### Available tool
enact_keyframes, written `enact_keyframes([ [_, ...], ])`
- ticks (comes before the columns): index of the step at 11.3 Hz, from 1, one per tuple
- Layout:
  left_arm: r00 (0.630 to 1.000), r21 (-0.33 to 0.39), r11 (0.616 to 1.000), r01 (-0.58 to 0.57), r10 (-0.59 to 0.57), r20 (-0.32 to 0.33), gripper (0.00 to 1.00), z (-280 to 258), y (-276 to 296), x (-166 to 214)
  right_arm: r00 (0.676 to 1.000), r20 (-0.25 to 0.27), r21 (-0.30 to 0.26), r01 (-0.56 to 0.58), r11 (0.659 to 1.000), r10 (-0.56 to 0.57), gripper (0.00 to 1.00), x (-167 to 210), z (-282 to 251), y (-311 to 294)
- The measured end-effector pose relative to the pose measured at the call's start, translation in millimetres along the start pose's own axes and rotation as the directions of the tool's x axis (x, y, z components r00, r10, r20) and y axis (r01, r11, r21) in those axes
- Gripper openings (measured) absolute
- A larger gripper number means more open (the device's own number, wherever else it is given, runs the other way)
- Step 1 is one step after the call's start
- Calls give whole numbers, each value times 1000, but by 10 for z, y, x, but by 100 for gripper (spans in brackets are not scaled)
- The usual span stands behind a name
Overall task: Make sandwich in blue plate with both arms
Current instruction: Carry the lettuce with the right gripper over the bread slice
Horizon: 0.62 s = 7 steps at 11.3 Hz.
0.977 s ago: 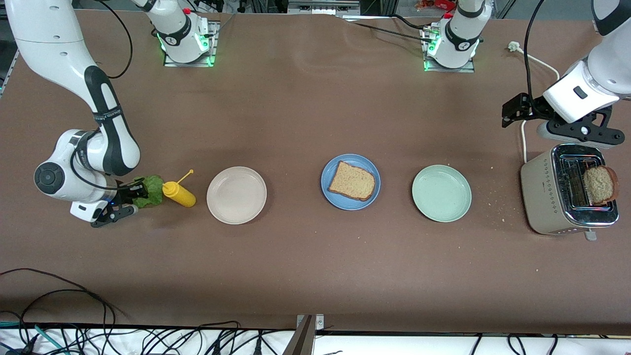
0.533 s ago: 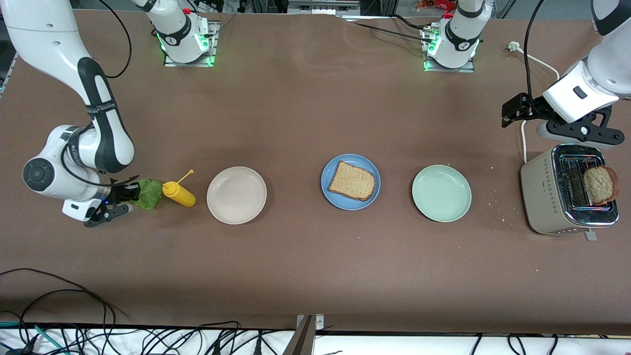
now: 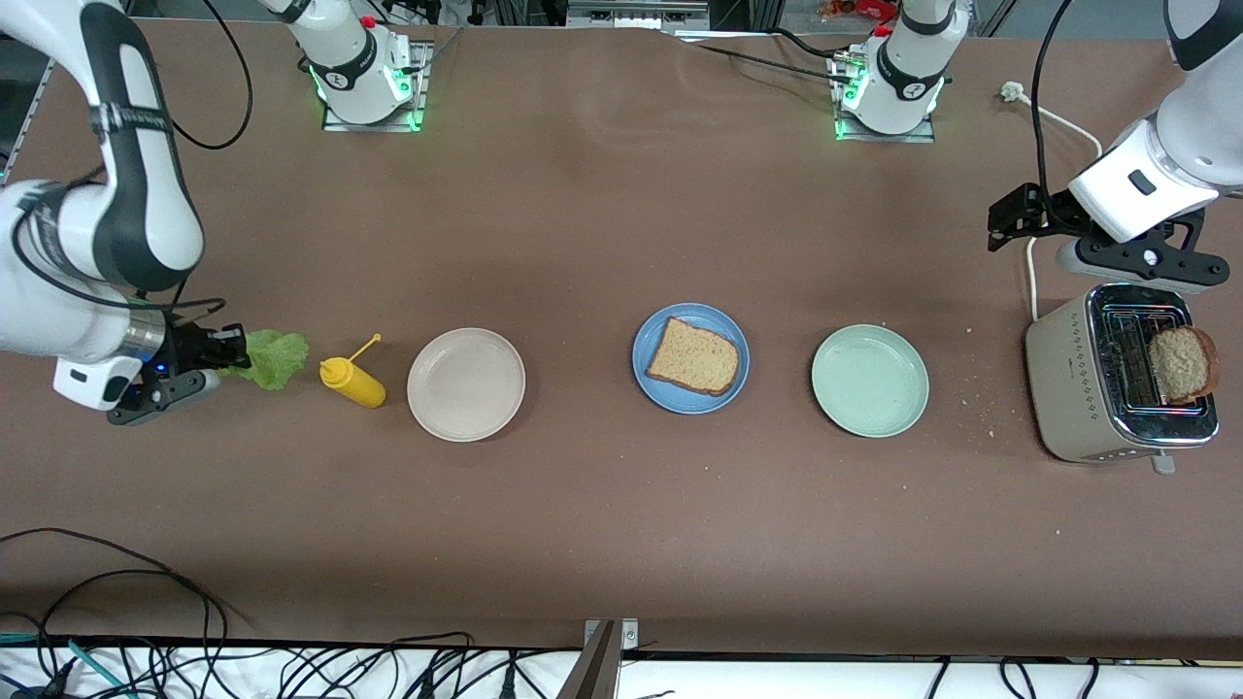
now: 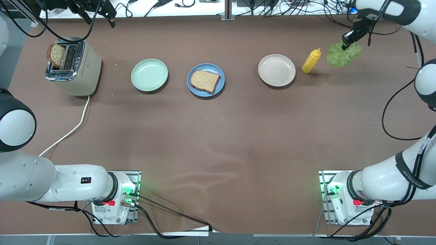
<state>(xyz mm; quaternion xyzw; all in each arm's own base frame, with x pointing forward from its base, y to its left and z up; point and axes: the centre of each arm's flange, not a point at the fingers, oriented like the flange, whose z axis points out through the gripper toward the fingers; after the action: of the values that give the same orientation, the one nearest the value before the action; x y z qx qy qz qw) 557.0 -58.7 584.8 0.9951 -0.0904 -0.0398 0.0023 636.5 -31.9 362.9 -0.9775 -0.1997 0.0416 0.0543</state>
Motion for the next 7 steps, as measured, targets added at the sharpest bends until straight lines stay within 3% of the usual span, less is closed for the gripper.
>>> enact_keyframes([
  [3, 1000, 0, 1000, -6, 6, -6, 100, -25, 29, 20, 999, 13, 41, -48, 998, 47, 5, 133, -542, -439],
  [7, 1000, 0, 1000, -8, 8, -7, 100, -28, 37, 29, 993, 13, 62, -115, 991, 114, 5, 500, -852, -1513],
])
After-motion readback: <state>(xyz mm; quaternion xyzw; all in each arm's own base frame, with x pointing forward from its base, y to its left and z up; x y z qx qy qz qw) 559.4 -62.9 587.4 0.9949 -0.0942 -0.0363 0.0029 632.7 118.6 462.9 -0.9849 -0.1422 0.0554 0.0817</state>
